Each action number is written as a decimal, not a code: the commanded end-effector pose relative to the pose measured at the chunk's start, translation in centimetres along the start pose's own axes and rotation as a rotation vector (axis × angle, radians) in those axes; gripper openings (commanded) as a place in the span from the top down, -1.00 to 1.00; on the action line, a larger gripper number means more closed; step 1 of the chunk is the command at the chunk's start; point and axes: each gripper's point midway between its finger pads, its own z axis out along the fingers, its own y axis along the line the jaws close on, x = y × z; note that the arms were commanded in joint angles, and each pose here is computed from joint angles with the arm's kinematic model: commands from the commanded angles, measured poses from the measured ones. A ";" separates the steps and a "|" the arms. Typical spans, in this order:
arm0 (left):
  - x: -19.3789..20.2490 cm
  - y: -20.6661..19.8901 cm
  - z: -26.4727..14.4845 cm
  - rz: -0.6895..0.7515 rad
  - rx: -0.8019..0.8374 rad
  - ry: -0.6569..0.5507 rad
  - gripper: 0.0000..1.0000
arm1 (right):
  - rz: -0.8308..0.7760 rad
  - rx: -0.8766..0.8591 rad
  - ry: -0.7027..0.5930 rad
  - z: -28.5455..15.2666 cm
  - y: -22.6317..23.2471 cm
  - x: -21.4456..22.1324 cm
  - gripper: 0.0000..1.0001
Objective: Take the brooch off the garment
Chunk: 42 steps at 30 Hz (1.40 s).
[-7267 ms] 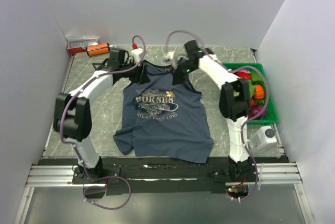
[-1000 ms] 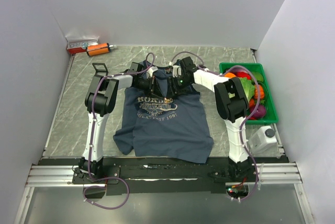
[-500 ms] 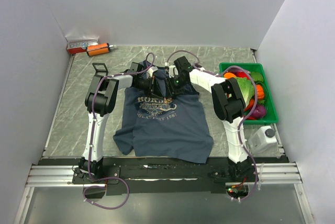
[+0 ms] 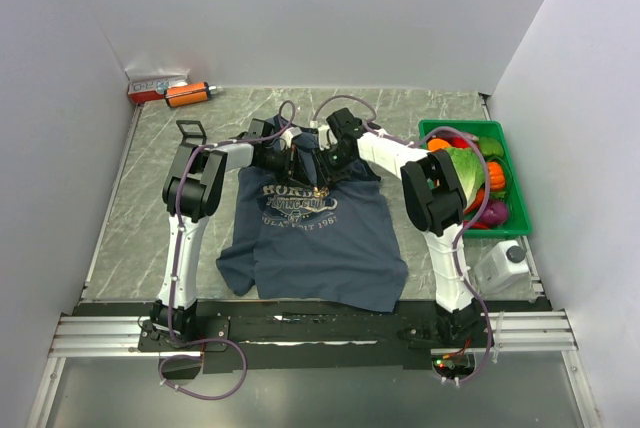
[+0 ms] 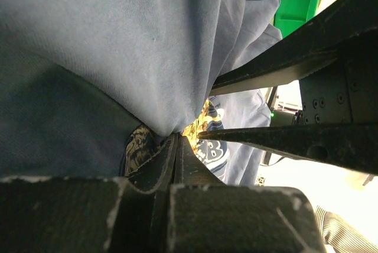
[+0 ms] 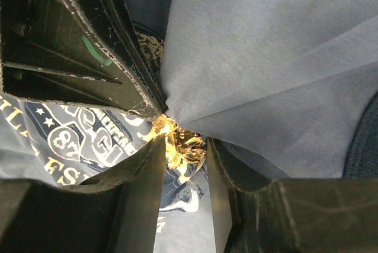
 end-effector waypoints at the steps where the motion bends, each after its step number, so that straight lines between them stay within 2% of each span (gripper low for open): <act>1: -0.5 0.7 0.5 0.013 -0.016 -0.009 0.99 | -0.054 0.028 0.047 1.9 0.2 0.9 0.18; 18: -0.8 0.2 0.5 0.009 0.000 -0.008 0.99 | -0.155 0.167 0.075 2.6 0.4 1.1 0.24; 20: -0.6 0.4 0.5 0.013 -0.004 -0.006 0.99 | -0.154 0.152 0.078 2.7 0.6 1.4 0.25; 24: -0.4 0.5 0.5 0.018 -0.010 0.000 0.99 | -0.063 -0.070 0.066 1.7 1.5 1.8 0.09; 27: -0.3 0.6 0.5 0.023 -0.013 -0.001 0.99 | -0.067 -0.122 0.062 1.6 1.6 1.8 0.05; 36: -0.5 0.7 0.5 0.021 -0.015 -0.011 0.99 | -0.067 -0.111 0.056 1.9 1.6 0.9 0.03; 42: -0.1 0.8 0.4 0.017 -0.018 -0.006 0.99 | -0.130 0.007 0.088 2.3 1.4 1.4 0.11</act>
